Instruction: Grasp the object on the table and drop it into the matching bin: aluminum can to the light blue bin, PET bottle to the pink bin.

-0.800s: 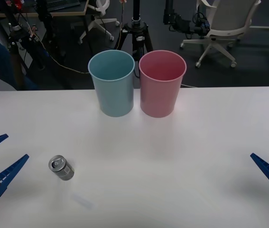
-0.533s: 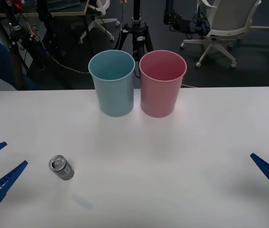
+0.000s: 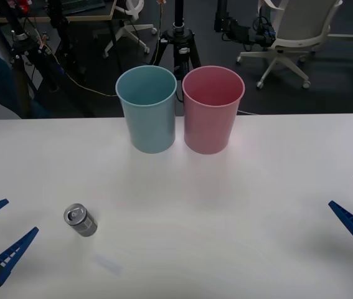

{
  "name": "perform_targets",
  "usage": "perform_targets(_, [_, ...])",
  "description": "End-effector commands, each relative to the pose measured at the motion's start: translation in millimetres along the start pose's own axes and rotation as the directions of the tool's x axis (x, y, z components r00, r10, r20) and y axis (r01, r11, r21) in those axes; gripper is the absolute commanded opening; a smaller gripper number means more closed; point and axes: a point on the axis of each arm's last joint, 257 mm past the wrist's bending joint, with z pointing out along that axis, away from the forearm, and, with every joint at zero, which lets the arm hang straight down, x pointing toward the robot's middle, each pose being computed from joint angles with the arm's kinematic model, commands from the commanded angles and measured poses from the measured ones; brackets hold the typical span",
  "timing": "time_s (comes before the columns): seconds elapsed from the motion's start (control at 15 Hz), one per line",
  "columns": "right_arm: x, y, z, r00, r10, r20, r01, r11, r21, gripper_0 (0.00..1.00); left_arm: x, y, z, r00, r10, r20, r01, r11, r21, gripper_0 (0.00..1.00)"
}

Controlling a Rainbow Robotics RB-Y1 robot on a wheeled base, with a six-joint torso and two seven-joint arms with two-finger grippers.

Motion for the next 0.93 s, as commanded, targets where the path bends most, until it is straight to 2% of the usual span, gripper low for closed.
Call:
perform_targets(0.07, [0.0,0.0,0.0,1.0,0.0,0.0,0.0,1.0,0.0,1.0,9.0,-8.6,-3.5,0.9997,0.022,-0.007,-0.022,0.9996,0.018,1.0])
perform_targets(0.4, [0.0,0.0,0.0,1.0,0.0,0.0,0.0,1.0,0.0,1.0,27.8,-15.2,-4.8,0.9968,0.078,-0.018,-0.077,0.9965,0.032,1.0])
perform_targets(0.6, [0.0,0.0,0.0,1.0,0.0,0.0,0.0,1.0,0.0,1.0,43.8,-11.5,-1.1,0.9962,0.076,-0.042,-0.074,0.9964,0.041,1.0])
perform_targets(0.73, [0.0,0.0,0.0,1.0,0.0,0.0,0.0,1.0,0.0,1.0,53.0,-5.4,3.4,0.994,0.092,-0.06,-0.089,0.9951,0.043,1.0])
perform_targets(0.93, [0.0,0.0,0.0,1.0,0.0,0.0,0.0,1.0,0.0,1.0,67.0,-1.7,11.2,0.9948,0.075,-0.069,-0.072,0.9965,0.043,1.0])
